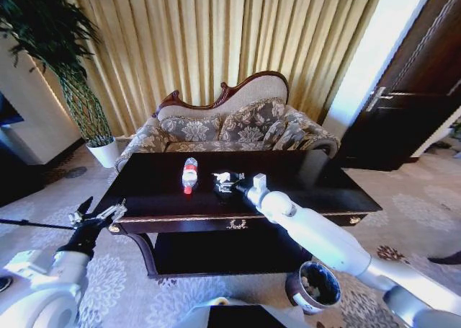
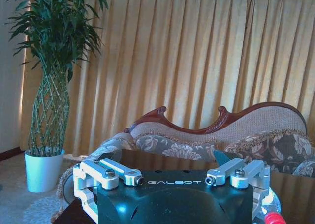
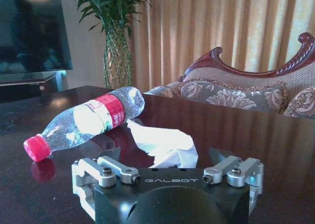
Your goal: Move to the front of the table and place the trash on the table into the trash bin.
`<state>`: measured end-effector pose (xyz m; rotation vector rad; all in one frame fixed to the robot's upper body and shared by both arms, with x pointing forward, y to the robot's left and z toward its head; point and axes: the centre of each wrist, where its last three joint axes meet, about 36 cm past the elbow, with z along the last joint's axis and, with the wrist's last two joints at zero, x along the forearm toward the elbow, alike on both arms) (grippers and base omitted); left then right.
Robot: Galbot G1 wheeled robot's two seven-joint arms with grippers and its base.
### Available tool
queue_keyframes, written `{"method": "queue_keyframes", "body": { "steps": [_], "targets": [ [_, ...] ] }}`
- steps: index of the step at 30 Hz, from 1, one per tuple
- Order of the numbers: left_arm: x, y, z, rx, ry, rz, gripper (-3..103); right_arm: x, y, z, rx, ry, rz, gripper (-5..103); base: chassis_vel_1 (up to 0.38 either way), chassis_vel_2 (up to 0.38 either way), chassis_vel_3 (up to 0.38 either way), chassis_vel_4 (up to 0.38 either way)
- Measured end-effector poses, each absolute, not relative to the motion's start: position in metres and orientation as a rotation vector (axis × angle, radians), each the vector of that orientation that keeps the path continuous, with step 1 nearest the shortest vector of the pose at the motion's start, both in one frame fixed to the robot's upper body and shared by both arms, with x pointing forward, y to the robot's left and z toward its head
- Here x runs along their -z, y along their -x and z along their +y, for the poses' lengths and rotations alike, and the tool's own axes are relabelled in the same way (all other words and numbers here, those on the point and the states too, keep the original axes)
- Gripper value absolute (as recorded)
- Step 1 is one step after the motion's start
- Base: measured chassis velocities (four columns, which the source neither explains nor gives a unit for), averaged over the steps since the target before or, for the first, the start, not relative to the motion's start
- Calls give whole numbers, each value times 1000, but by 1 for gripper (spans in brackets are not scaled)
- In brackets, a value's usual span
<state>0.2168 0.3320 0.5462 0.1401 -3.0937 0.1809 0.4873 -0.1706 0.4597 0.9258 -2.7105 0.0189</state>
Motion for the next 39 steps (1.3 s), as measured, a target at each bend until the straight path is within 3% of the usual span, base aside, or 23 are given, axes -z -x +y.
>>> {"method": "queue_keyframes", "body": {
  "steps": [5, 8, 11, 13, 14, 19, 20, 22, 26, 33, 39],
  "targets": [
    [-546, -216, 332, -181, -142, -3091, 100, -462, -491, -168, -17, -905, -2726, 80, 0, 0, 0, 0],
    [-546, -216, 332, -181, -142, -3090, 100, -462, -491, -169, -16, -903, -2727, 74, 0, 0, 0, 0],
    [-546, -216, 332, -181, -141, -3091, 100, -463, -491, -169, -16, -898, -2731, 58, 0, 0, 0, 0],
    [-546, -216, 332, -182, -139, -3092, 100, -463, -491, -169, -16, -897, -2732, 58, 0, 0, 0, 0],
    [-546, -217, 332, -183, -137, -3092, 100, -463, -491, -169, -14, -894, -2734, 47, 0, 0, 0, 0],
    [-546, -217, 331, -184, -136, -3094, 100, -463, -491, -170, -11, -888, -2737, 37, 0, 0, 0, 0],
    [-545, -216, 331, -184, -136, -3094, 100, -464, -491, -171, -12, -885, -2740, 25, 0, 0, 0, 0],
    [-545, -216, 331, -185, -136, -3093, 100, -464, -491, -171, -12, -885, -2741, 25, 0, 0, 0, 0],
    [-545, -217, 331, -187, -133, -3094, 100, -467, -490, -172, -8, -869, -2751, 4, 0, 0, 0, 0],
    [-545, -218, 329, -194, -123, -3097, 100, -480, -490, -178, 26, -812, -2797, 1, 0, 0, 0, 0],
    [-544, -219, 330, -197, -124, -3115, 100, -497, -479, -228, 100, -569, -2900, 1, 0, 0, 0, 0]
  ]
}}
